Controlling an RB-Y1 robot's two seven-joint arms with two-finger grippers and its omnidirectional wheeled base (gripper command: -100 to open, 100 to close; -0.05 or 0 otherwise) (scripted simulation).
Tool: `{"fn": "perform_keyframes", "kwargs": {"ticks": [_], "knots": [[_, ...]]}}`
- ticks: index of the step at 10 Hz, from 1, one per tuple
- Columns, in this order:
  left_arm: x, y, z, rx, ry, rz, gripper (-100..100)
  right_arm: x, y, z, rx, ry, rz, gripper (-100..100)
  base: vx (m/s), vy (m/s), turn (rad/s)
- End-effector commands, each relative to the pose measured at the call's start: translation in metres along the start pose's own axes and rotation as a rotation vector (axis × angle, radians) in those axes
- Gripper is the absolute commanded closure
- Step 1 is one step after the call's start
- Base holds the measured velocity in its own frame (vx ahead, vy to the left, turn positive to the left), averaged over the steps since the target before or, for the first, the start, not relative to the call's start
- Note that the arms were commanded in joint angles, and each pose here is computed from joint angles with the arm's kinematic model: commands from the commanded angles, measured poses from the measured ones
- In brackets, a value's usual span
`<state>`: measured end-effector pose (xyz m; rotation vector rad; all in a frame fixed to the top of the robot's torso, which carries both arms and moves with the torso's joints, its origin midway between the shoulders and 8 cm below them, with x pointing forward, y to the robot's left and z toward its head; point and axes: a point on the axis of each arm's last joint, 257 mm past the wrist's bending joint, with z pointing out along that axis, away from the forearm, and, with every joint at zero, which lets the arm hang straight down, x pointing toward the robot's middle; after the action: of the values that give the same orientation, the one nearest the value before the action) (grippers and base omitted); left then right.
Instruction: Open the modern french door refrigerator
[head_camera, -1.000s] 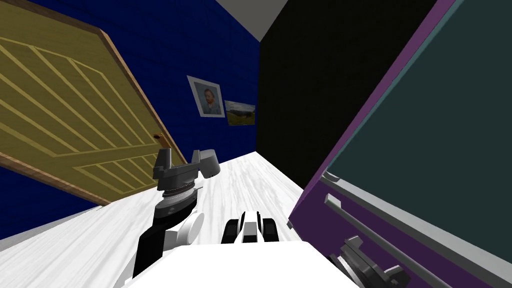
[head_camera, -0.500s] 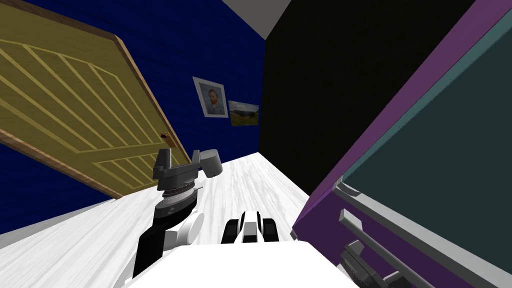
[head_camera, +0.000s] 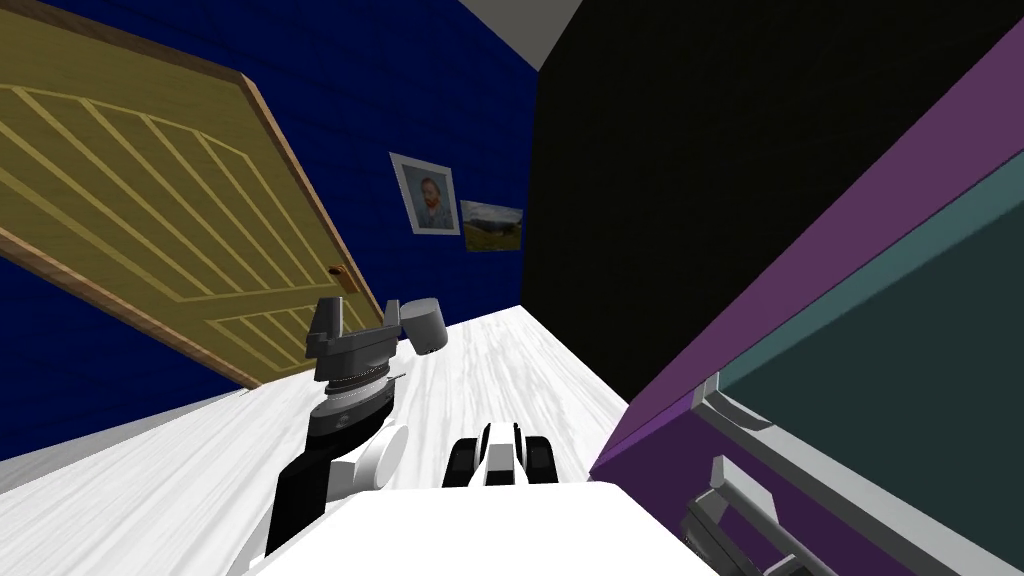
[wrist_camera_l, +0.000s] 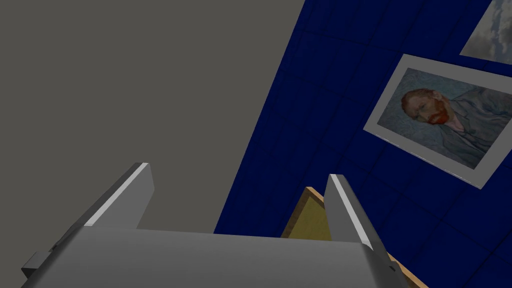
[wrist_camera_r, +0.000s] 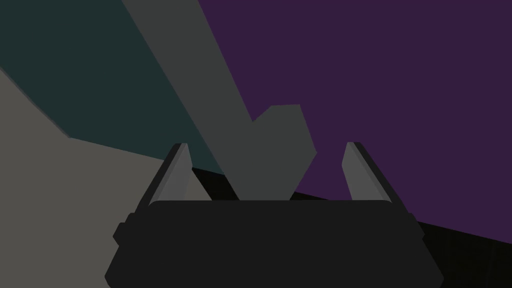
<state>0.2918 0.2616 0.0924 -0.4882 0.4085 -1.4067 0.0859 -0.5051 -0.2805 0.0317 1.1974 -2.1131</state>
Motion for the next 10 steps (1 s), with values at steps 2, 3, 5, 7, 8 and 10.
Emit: {"fn": "perform_keyframes", "kwargs": {"ticks": [2, 3, 5, 7, 8, 10], "knots": [[0.0, 0.0, 0.0, 0.0, 0.0, 0.0, 0, -0.007, -0.011, -0.018, 0.014, -0.046, -0.02, -100, 0.071, -0.038, 0.096], [0.0, 0.0, 0.0, 0.0, 0.0, 0.0, 0, -0.006, -0.008, -0.015, 0.01, -0.038, -0.017, -100, 0.032, -0.022, 0.017], [0.0, 0.0, 0.0, 0.0, 0.0, 0.0, 0, 0.003, -0.006, 0.005, 0.015, -0.035, -0.022, -100, -0.004, 0.061, 0.019], [0.0, 0.0, 0.0, 0.0, 0.0, 0.0, 0, 0.006, -0.004, 0.012, 0.016, -0.034, -0.023, -100, -0.009, 0.051, 0.012], [0.0, 0.0, 0.0, 0.0, 0.0, 0.0, 0, 0.011, -0.002, 0.026, 0.017, -0.031, -0.025, -100, -0.005, 0.03, 0.027], [0.0, 0.0, 0.0, 0.0, 0.0, 0.0, 0, 0.014, -0.001, 0.033, 0.017, -0.03, -0.026, -100, -0.003, 0.036, 0.008]]}}
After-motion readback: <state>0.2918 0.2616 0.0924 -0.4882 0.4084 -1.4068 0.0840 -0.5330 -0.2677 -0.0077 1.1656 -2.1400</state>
